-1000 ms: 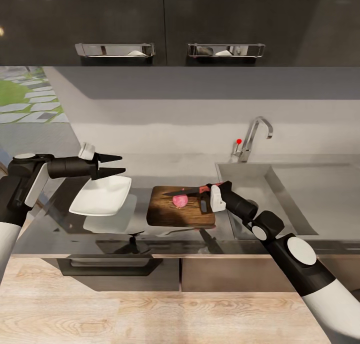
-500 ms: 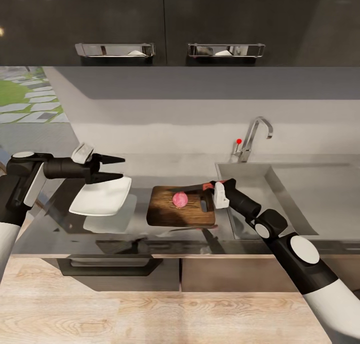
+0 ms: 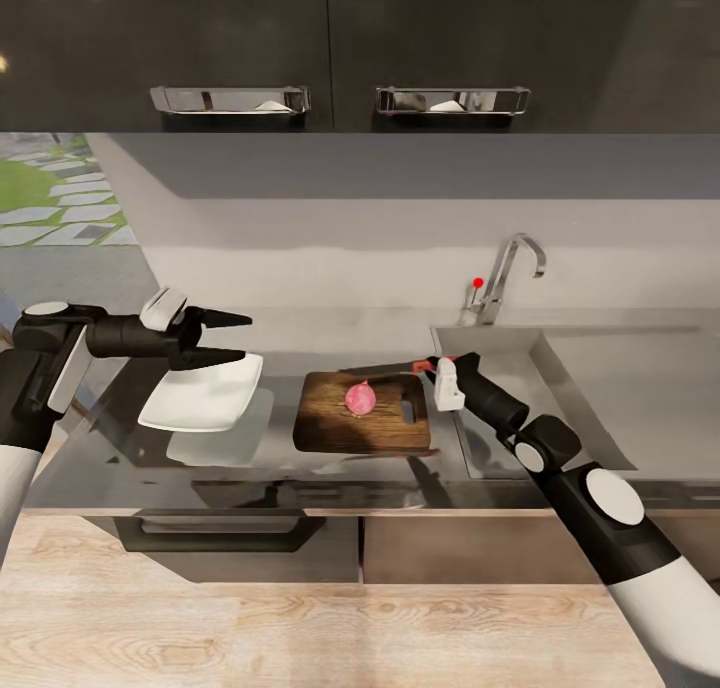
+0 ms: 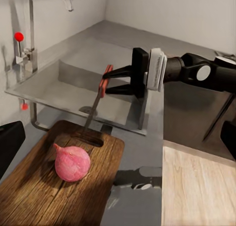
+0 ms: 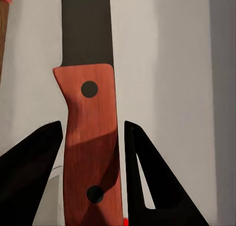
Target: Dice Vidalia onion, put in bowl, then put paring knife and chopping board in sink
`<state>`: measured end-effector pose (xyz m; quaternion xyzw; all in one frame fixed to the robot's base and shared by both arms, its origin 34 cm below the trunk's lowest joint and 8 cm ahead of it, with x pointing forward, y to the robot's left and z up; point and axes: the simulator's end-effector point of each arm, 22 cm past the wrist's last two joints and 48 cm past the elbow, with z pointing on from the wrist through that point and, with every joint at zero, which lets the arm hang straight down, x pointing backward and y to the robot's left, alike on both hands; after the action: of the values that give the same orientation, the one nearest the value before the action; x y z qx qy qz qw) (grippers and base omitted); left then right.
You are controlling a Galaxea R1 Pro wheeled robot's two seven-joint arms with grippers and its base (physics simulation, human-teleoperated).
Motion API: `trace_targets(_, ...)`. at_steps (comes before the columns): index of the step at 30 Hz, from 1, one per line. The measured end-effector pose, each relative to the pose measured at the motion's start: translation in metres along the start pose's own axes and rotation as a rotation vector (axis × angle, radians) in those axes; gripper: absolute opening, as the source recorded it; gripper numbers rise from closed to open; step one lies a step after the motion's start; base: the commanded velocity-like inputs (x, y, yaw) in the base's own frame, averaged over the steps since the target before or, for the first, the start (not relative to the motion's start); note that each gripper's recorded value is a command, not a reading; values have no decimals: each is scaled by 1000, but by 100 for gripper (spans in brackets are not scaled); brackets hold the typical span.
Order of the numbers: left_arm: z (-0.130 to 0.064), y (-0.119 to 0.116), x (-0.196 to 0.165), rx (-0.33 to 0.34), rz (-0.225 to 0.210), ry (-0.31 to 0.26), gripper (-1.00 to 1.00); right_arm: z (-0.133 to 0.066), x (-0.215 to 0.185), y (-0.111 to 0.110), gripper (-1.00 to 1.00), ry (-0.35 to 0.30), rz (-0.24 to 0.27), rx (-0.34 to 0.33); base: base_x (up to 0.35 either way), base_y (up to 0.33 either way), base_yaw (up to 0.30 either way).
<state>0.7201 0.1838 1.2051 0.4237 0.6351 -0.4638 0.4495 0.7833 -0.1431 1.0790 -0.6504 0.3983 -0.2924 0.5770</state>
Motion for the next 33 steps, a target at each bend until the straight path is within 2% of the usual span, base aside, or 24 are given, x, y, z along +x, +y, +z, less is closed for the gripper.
trace_targets(33,1,4,4,-5,5,8,100,2,6,1,-100,9,5,5,0,0,0)
